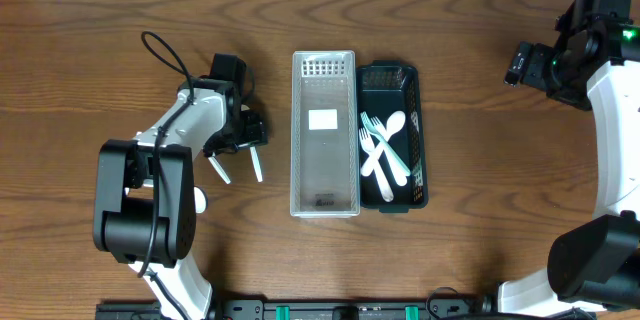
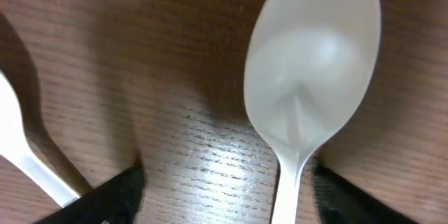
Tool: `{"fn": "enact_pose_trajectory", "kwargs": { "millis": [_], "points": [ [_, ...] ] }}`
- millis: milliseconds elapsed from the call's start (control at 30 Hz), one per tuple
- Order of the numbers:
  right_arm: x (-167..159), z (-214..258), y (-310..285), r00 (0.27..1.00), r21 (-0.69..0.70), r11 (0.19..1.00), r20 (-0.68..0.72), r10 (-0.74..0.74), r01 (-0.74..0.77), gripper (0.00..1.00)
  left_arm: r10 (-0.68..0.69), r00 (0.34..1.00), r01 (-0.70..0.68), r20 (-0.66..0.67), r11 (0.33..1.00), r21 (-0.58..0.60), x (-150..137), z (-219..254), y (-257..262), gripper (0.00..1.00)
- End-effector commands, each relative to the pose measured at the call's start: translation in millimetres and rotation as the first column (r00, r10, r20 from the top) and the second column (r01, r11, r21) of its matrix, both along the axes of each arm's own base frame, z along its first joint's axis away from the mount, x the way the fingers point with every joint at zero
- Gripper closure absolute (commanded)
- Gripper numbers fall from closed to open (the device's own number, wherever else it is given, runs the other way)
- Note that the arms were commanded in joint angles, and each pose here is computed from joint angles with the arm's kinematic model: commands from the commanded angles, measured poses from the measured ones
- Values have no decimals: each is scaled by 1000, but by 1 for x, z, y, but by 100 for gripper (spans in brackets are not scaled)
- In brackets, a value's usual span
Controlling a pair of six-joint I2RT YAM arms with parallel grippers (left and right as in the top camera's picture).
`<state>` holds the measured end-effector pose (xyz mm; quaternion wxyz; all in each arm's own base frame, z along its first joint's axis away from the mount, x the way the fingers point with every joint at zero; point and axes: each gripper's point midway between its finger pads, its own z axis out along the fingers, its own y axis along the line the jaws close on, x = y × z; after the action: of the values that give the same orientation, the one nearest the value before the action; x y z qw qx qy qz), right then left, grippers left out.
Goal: Pack container
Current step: 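Grasp the white spoon with the left gripper and lift it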
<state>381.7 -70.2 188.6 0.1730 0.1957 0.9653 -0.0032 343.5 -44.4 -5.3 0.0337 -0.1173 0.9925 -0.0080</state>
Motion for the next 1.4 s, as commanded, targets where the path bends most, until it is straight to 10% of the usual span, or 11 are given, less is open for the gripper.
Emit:
{"fn": "enact_pose_trajectory", "kwargs": {
  "millis": [0,233,567,967,1367],
  "points": [
    [0,-2,3,1000,1,1000,-8,22,-22,4,7,997,-6,-83,1000,13,-18,-22,4,31],
    [-1,-2,3,1000,1,1000,-10,22,-22,4,7,997,-6,-79,1000,12,-17,-22,3,67],
    [-1,-2,3,1000,1,1000,-10,22,-22,4,7,997,-6,-71,1000,12,-15,-22,3,94],
    [-1,-2,3,1000,1,1000,-10,22,-22,4,-2,999,4,-47,1000,27,-8,-3,2,94],
    [-1,-2,3,1000,1,1000,-9,22,-22,4,-246,923,264,297,964,-21,3,164,-100,94]
  ]
}}
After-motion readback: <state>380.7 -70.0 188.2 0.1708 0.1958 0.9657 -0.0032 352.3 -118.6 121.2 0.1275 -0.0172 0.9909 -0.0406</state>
